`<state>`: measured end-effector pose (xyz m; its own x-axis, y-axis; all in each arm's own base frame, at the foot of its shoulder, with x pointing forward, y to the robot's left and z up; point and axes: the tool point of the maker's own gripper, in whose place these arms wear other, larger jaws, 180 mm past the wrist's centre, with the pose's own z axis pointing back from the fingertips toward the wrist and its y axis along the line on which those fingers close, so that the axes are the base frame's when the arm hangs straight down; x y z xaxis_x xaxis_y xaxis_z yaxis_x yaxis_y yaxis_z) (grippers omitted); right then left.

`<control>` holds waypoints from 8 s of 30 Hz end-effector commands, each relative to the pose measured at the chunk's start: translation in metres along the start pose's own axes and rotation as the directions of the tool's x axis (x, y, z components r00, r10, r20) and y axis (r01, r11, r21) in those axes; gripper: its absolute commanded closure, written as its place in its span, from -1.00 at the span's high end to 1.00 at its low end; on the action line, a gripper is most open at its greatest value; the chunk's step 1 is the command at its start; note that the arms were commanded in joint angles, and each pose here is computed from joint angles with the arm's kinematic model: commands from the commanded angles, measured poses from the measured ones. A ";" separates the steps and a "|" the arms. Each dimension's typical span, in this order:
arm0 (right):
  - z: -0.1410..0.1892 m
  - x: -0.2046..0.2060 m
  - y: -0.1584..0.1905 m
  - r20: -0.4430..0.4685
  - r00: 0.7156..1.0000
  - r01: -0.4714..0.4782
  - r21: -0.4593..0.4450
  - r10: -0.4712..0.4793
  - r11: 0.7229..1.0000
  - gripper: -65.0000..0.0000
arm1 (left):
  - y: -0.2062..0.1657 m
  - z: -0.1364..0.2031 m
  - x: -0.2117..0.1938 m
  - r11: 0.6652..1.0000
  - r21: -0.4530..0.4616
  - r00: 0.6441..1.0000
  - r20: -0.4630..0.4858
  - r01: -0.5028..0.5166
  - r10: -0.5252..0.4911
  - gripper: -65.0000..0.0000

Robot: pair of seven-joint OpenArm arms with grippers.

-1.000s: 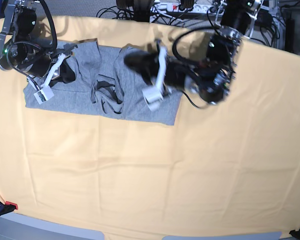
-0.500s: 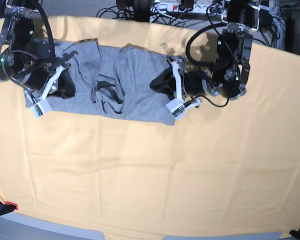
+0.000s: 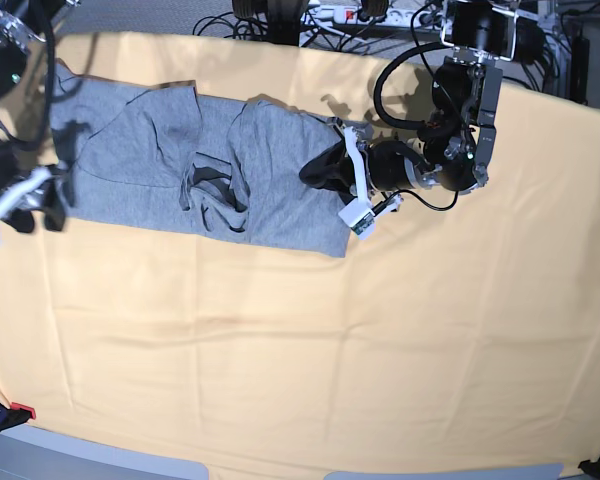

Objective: Layout the t-shirt on the table in an organized manner, then fold the t-shirt properly

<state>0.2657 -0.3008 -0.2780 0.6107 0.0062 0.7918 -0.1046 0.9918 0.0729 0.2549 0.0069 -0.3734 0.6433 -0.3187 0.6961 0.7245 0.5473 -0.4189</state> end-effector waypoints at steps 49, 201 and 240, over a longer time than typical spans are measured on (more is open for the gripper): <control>-0.030 -0.090 0.061 -0.258 0.934 0.341 0.425 -0.249 0.839 -1.00 | 0.020 0.049 0.097 0.998 -0.059 0.987 0.163 0.021 -0.011 -1.00; -0.018 -0.075 0.178 -0.163 0.938 -0.167 0.558 0.305 0.813 -1.00 | 0.079 0.184 0.150 0.964 0.116 0.963 0.098 0.239 -0.250 -1.00; 0.051 -0.113 0.173 -0.262 0.888 -0.230 0.456 0.377 0.859 -1.00 | 0.081 0.219 0.113 0.994 0.086 0.953 0.287 0.072 -0.094 -1.00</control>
<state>0.1357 -0.1432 -0.3327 0.7325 0.4202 0.5356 -0.5717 0.8069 0.1488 0.3271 0.1820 -0.2193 0.5240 -0.1412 0.8399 0.7246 0.5922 -0.3525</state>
